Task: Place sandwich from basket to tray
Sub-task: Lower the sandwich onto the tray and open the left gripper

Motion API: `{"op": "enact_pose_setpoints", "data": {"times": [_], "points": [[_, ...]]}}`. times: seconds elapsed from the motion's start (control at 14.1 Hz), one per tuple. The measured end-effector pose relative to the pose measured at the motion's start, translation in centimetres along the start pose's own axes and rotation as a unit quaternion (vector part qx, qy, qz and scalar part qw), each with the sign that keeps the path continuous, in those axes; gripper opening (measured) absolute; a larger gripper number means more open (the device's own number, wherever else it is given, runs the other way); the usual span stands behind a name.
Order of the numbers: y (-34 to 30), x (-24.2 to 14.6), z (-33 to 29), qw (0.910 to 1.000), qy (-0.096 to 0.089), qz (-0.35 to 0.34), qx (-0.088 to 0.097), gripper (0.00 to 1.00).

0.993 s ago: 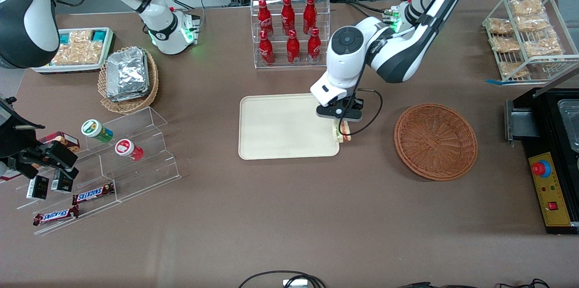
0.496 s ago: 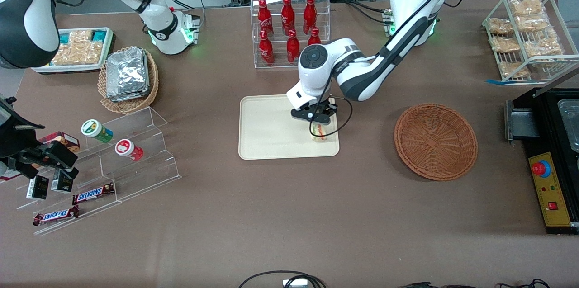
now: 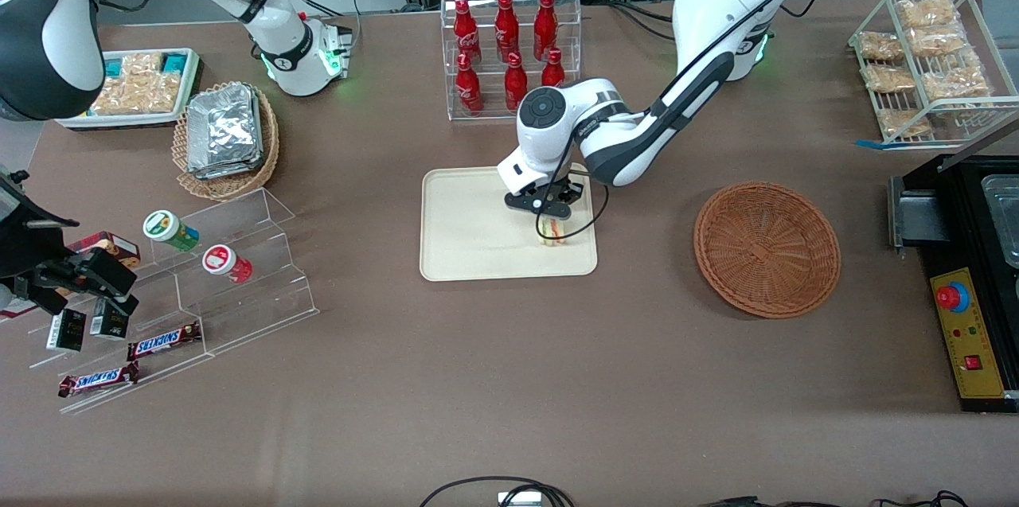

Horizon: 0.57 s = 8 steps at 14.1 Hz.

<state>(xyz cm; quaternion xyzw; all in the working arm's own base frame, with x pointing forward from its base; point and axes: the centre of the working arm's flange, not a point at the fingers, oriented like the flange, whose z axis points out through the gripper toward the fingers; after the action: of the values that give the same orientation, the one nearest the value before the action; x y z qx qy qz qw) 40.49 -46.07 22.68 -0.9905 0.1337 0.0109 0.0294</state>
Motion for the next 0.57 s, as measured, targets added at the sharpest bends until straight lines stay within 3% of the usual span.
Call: {"op": "enact_pose_setpoints", "data": {"times": [0.35, 0.57], "points": [[0.0, -0.2, 1.2, 0.9999, 0.004, -0.003, 0.011, 0.17], [0.1, -0.2, 1.8, 0.9999, 0.0, -0.008, 0.011, 0.29]]}}
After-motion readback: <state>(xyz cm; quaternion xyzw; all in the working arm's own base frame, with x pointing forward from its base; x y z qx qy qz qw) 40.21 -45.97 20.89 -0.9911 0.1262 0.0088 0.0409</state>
